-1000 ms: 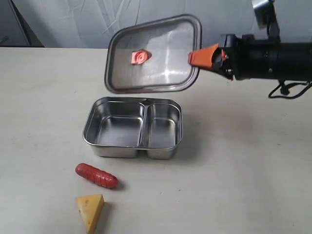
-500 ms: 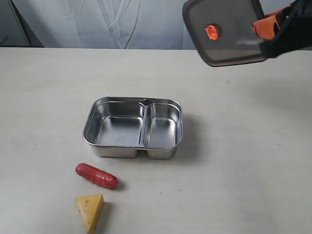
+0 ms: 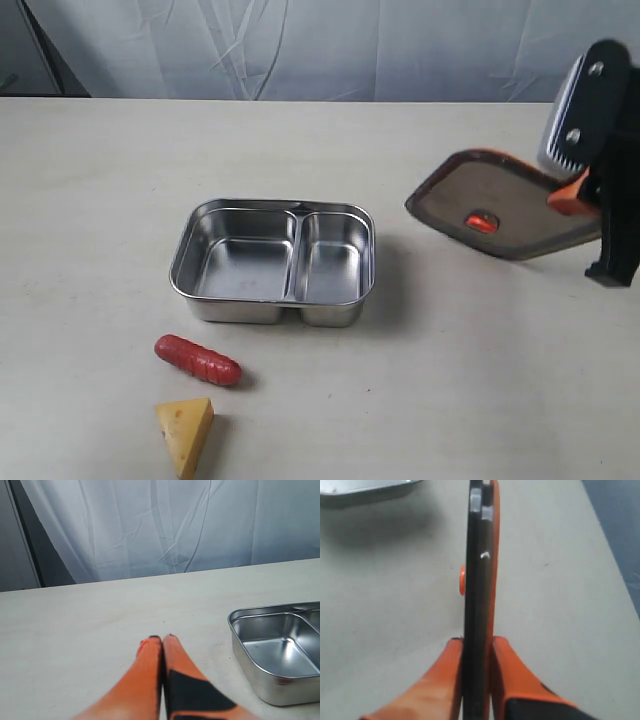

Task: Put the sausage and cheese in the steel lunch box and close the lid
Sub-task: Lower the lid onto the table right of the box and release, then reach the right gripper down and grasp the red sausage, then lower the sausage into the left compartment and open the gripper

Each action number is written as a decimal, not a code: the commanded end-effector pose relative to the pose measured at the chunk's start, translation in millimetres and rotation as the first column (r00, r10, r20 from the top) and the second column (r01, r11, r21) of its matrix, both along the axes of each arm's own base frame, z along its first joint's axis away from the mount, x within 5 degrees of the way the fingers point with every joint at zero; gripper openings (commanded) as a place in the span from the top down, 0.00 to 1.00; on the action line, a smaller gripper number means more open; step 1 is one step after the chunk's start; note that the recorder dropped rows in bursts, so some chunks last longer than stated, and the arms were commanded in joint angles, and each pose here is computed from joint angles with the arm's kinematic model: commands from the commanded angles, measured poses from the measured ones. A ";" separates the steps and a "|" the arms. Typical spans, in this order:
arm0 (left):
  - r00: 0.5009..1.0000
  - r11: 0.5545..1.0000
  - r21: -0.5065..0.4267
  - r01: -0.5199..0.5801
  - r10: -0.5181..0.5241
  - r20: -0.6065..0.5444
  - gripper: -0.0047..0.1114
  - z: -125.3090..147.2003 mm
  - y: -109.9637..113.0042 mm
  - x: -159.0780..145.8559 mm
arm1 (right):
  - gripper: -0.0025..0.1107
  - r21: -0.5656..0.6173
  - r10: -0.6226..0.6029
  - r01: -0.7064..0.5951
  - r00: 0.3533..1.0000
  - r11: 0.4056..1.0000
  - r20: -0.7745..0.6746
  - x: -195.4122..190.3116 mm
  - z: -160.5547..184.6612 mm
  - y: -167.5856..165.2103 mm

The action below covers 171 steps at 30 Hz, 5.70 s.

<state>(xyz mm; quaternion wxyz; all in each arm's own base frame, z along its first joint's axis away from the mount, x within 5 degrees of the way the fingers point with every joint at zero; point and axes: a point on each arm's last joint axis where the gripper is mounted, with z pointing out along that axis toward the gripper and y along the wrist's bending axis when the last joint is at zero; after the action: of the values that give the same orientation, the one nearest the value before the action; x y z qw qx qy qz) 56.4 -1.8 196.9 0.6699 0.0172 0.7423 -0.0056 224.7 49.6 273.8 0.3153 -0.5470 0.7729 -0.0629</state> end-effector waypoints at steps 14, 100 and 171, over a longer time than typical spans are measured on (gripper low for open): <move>1.000 1.000 0.000 0.007 -0.007 0.009 0.96 -0.1 -0.4 -0.4 | 0.99 -0.077 0.197 -0.221 0.952 0.972 -0.235 -48.5 -61.3 34.0; 1.000 1.000 0.000 0.007 -0.007 0.009 0.96 -0.1 -0.4 -0.4 | 0.54 0.226 0.245 -0.162 0.881 0.960 -0.406 -9.0 -158.0 300.8; 1.000 1.000 0.000 0.007 -0.007 0.009 0.96 -0.1 -0.4 -0.4 | 0.56 0.292 -0.006 0.158 0.888 0.943 -0.461 64.9 -70.5 243.4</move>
<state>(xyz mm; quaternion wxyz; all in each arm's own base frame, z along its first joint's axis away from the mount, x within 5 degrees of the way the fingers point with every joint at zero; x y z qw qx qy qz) 56.4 -1.8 196.9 0.6699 0.0172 0.7423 -0.0056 294.4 298.9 185.9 0.2149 -0.4441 0.8513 0.1788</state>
